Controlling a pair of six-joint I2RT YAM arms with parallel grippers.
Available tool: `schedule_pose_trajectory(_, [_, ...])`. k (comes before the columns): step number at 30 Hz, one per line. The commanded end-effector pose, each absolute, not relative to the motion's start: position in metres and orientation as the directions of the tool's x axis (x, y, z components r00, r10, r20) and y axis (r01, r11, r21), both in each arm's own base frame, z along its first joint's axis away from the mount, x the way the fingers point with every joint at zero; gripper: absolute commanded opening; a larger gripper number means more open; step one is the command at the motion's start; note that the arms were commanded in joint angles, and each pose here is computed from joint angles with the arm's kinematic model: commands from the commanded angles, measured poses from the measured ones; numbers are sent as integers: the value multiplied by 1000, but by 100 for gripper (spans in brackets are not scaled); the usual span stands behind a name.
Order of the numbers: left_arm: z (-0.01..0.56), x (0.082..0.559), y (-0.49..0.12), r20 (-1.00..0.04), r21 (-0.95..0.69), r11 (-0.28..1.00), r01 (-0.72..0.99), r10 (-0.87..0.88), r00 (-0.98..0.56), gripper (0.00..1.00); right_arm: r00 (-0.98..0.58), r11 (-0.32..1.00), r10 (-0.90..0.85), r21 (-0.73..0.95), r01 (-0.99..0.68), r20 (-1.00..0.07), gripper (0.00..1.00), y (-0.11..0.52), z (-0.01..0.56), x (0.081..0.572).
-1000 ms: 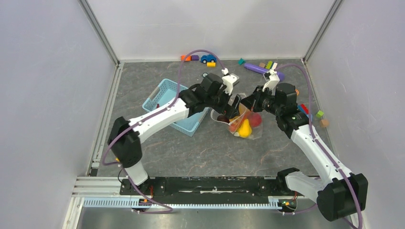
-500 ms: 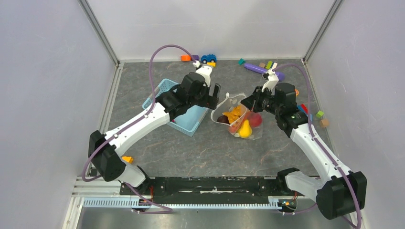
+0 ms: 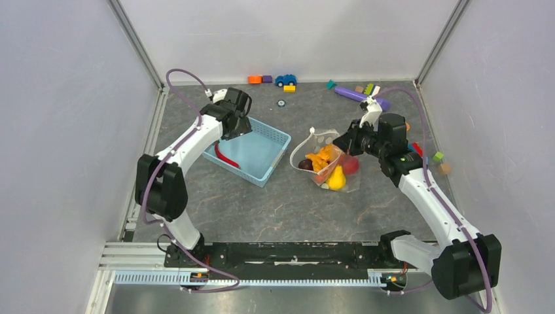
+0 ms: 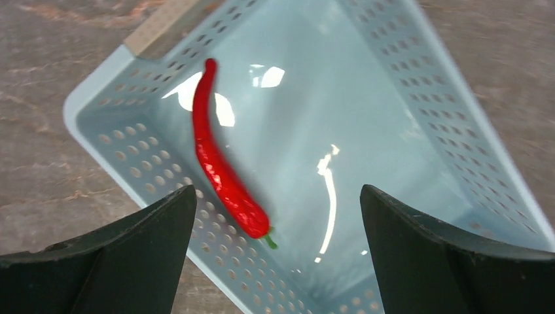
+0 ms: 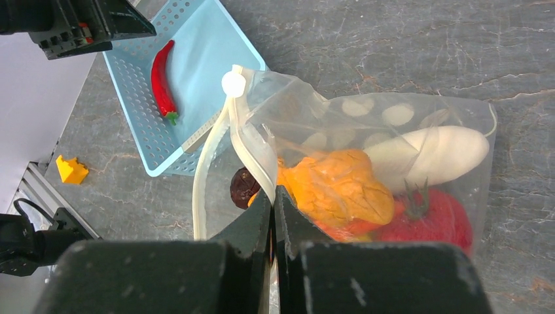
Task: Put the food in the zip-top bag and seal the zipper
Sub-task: Pick up the fake vegetable from the bin.
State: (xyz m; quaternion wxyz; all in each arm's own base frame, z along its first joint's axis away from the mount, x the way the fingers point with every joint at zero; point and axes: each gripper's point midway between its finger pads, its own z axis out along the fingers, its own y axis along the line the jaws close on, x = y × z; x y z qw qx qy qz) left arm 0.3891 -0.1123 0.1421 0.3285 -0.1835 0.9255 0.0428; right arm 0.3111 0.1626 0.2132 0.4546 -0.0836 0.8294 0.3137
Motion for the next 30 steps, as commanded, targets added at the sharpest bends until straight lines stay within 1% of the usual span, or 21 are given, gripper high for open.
schedule_pose_trajectory(1, [135, 393, -80, -656, 60, 861, -506, -348, -670, 100, -531, 789, 138, 416, -451, -836, 6, 160, 229, 318])
schedule_pose_trajectory(8, [111, 401, -59, -637, 115, 830, -546, -360, -682, 100, -543, 796, 145, 424, -433, -827, 6, 158, 225, 321])
schedule_pose_trajectory(16, [87, 412, -58, -627, 48, 842, -537, -393, -673, 99, -551, 797, 155, 433, -421, -820, 6, 157, 224, 325])
schedule_pose_trajectory(30, [54, 410, -50, -583, 76, 837, -542, -404, -705, 94, -563, 802, 167, 444, -399, -809, 5, 155, 219, 327])
